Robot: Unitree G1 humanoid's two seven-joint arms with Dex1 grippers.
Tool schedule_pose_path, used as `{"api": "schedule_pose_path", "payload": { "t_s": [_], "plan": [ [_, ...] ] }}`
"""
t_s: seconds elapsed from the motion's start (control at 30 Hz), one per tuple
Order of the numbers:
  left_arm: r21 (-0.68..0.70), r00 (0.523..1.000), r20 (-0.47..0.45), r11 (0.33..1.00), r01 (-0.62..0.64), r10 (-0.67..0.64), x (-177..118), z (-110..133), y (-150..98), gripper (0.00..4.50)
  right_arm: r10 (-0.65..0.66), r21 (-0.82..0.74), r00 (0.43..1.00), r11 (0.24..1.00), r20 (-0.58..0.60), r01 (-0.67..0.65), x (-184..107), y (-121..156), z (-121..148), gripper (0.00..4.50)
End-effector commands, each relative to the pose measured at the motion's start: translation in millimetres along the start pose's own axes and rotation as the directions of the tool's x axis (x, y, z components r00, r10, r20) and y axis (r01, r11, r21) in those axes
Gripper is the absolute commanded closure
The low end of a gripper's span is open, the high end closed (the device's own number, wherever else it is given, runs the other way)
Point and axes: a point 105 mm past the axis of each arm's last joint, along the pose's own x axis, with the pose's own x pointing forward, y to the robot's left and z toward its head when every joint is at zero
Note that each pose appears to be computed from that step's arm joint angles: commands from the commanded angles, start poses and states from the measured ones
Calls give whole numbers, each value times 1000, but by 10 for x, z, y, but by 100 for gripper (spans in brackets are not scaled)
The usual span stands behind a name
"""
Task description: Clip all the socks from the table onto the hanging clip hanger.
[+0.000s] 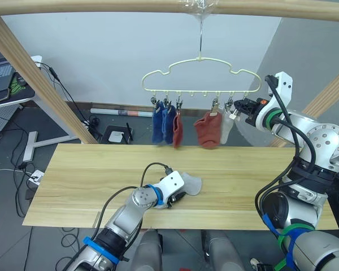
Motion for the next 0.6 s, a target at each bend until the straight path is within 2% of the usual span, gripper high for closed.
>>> {"api": "schedule_pose_path", "payload": {
  "t_s": [0.03, 0.13, 0.2, 0.23, 0.3, 0.37, 0.47, 0.6],
  "plan": [
    [4, 998, -50, 999, 33, -33, 5, -182, -77, 357, -72, 14, 997, 997, -2, 72, -44, -164, -24, 447],
    [-6, 999, -27, 1000, 30, -30, 9, -164, -65, 444, -77, 12, 997, 997, -2, 77, -42, -173, -25, 447],
    [-42, 998, 49, 999, 29, -27, 16, -31, -51, 449, -74, 12, 997, 997, -3, 74, -48, -163, -21, 447],
    [-97, 989, 145, 994, 53, -38, 25, 159, -58, 449, -71, 26, 997, 997, -4, 71, -53, -159, -10, 447],
    [-191, 955, 294, 976, 109, -49, 19, 473, -65, 449, -68, 77, 998, 995, -7, 69, -54, -159, 19, 447],
    [-259, 914, 401, 950, 172, -56, 1, 734, -68, 449, -69, 128, 997, 989, -18, 71, -47, -158, 37, 447],
    [-358, 852, 523, 905, 230, -9, -31, 1106, 1, 449, -73, 178, 997, 981, -33, 78, -52, -148, 77, 447],
    [-420, 819, 572, 869, 259, 33, -54, 1305, 64, 449, -72, 200, 997, 977, -38, 79, -59, -126, 112, 447]
  ]
}}
